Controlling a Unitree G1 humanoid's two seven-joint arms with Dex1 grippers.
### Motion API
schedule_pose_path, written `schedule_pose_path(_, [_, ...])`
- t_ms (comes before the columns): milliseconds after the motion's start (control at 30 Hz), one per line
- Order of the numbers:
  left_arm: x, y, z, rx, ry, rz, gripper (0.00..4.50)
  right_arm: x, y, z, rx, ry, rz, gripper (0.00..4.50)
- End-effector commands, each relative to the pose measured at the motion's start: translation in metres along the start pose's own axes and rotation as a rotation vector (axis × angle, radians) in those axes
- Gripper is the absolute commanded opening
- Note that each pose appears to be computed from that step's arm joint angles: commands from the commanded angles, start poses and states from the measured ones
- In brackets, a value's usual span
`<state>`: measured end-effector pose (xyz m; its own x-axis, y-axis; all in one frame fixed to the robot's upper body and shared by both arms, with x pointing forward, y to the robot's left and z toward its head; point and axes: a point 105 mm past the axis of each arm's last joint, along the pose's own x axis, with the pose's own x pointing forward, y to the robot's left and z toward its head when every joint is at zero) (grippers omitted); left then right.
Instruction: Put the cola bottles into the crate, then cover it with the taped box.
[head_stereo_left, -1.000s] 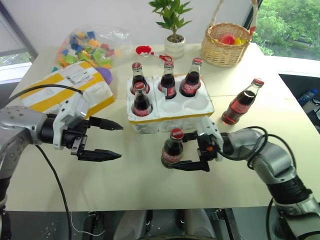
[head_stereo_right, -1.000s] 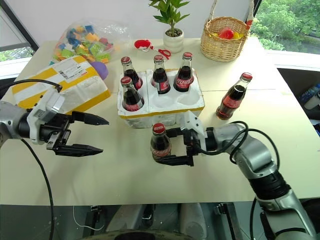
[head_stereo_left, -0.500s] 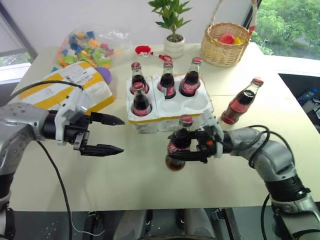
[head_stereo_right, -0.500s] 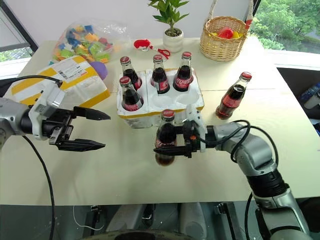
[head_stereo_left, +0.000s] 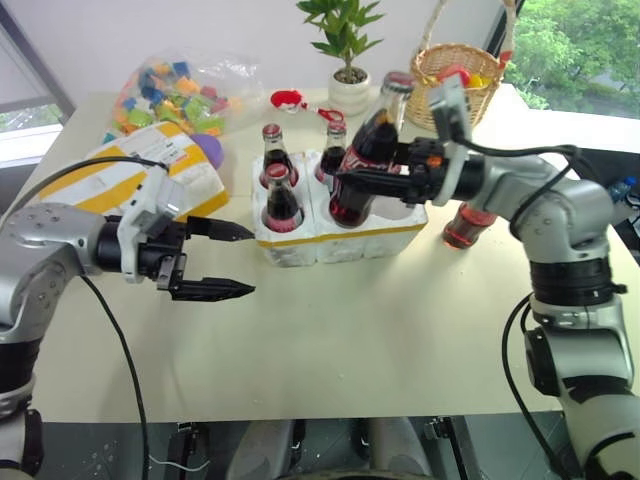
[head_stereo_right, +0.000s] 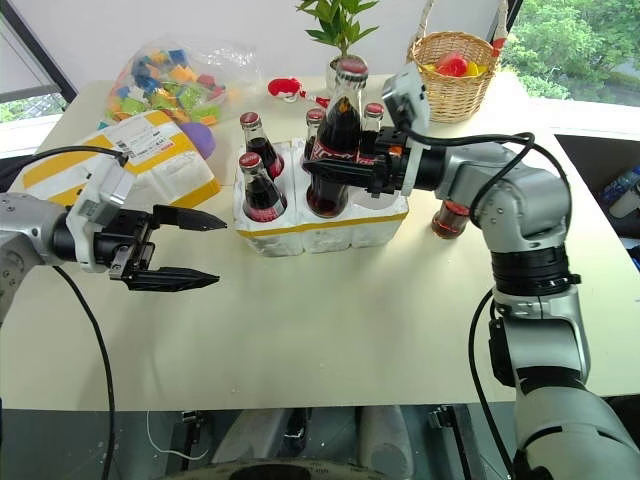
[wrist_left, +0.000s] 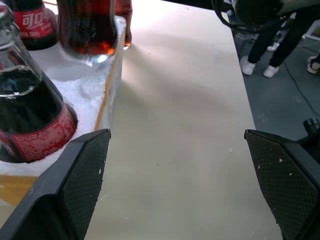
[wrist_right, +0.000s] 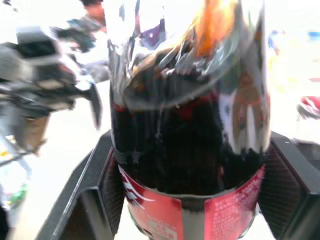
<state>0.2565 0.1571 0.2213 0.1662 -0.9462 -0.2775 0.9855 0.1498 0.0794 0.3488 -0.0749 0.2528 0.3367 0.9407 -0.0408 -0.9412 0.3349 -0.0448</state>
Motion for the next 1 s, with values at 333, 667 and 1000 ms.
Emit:
schedule_pose_path(333, [-0.003,0.001,0.024,0.049,-0.107,0.083,4.50,0.025,-0.025,-0.017,-0.062,0.024,-0.108,2.82])
schedule_pose_path(667, [0.000,0.007,0.027,0.067,-0.133,0.121,4.50,0.025,-0.021,-0.044,-0.007,0.088,-0.094,3.83])
schedule_pose_path(1000, [0.010,0.009,0.031,0.066,-0.166,0.096,4.50,-0.036,0.002,-0.039,-0.052,0.114,-0.190,4.46])
